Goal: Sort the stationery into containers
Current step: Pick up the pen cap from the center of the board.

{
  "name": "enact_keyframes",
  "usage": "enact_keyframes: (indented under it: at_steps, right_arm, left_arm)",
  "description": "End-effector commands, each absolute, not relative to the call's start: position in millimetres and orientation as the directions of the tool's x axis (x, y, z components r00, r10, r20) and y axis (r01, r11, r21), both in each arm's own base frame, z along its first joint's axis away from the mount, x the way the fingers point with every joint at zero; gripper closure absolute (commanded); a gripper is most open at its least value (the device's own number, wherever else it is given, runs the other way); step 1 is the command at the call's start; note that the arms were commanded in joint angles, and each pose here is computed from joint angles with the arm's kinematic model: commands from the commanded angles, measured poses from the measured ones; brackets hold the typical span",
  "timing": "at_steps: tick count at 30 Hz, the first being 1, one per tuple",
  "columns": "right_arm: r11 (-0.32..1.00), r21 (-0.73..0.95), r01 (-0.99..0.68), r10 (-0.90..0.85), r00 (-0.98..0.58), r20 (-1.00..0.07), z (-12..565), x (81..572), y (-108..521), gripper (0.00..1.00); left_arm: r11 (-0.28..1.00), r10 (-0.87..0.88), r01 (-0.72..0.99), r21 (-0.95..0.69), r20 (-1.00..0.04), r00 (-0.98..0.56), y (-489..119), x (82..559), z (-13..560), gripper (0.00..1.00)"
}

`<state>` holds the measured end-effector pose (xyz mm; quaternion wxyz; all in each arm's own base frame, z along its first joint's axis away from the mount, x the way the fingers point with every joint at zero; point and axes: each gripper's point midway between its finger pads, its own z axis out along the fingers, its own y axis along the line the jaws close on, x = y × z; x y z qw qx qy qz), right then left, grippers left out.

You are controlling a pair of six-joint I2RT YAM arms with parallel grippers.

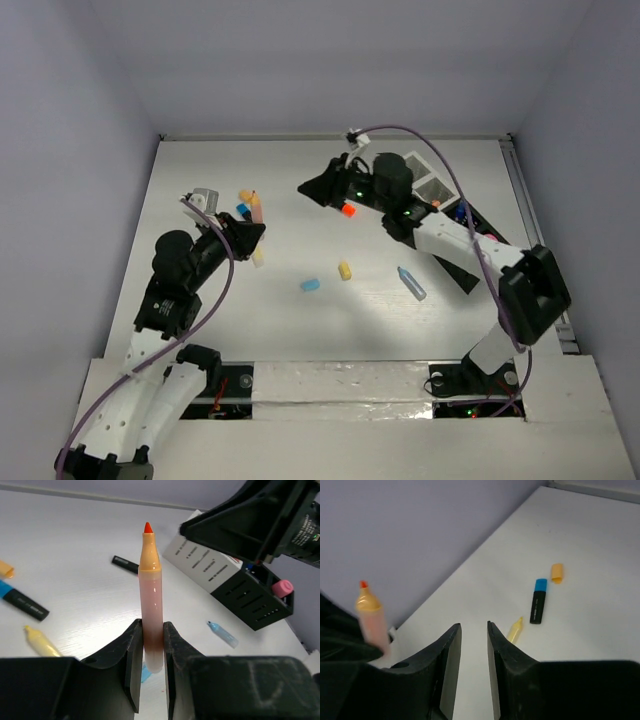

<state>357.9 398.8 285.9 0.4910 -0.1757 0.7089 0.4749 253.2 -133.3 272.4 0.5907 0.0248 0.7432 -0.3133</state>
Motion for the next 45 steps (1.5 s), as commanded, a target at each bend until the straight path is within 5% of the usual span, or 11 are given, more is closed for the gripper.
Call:
enact_keyframes:
  at_steps: [1, 7, 10, 17, 30, 33, 37, 42, 45]
  right_arm:
    - [0.242, 0.482, -0.842, 0.262, -0.421, -0.868, 330.0, 317.4, 371.9, 0.67]
    - [-0.079, 0.391, -0.917, 0.220, -0.399, -0.890, 351.3, 255.8, 358.2, 0.27]
    - [-0.169, 0.380, -0.909, 0.215, -0.411, -0.886, 353.1, 241.6, 356.8, 0.19]
    - [-0.254, 0.363, -0.897, 0.219, -0.419, -0.881, 364.4, 228.8, 354.2, 0.18]
    - [-0.172, 0.392, -0.904, 0.204, -0.422, -0.883, 360.1, 240.2, 389.9, 0.22]
    - [-0.163, 0.393, -0.905, 0.197, -0.421, -0.886, 359.9, 241.2, 395.1, 0.29]
    - [-0.191, 0.394, -0.899, 0.211, -0.429, -0.878, 363.7, 234.6, 395.8, 0.67]
    - [-0.170, 0.420, -0.891, 0.241, -0.451, -0.859, 365.2, 237.3, 393.8, 0.89]
    - [-0.120, 0.424, -0.898, 0.273, -0.440, -0.856, 368.2, 243.1, 391.0, 0.95]
  left_arm:
    - [0.708, -0.380, 0.552, -0.441, -0.896, -0.228, -151.8, 248.6, 321.2, 1.00]
    - [0.559, -0.415, 0.678, -0.477, -0.869, -0.269, -177.6, 237.0, 340.8, 1.00]
    - [0.489, -0.419, 0.718, -0.496, -0.855, -0.305, -187.1, 228.8, 342.4, 1.00]
    - [0.393, -0.406, 0.727, -0.563, -0.815, -0.412, -201.4, 221.0, 324.7, 1.00]
    - [0.300, -0.369, 0.758, -0.579, -0.803, -0.468, -232.0, 209.8, 315.3, 1.00]
    - [0.285, -0.361, 0.763, -0.581, -0.802, -0.476, -238.9, 208.1, 314.3, 1.00]
    - [0.298, -0.367, 0.758, -0.579, -0.803, -0.469, -240.3, 211.5, 313.3, 1.00]
    - [0.325, -0.385, 0.756, -0.569, -0.809, -0.443, -236.2, 214.0, 316.1, 1.00]
    - [0.369, -0.395, 0.735, -0.569, -0.812, -0.430, -231.4, 219.2, 312.3, 0.73]
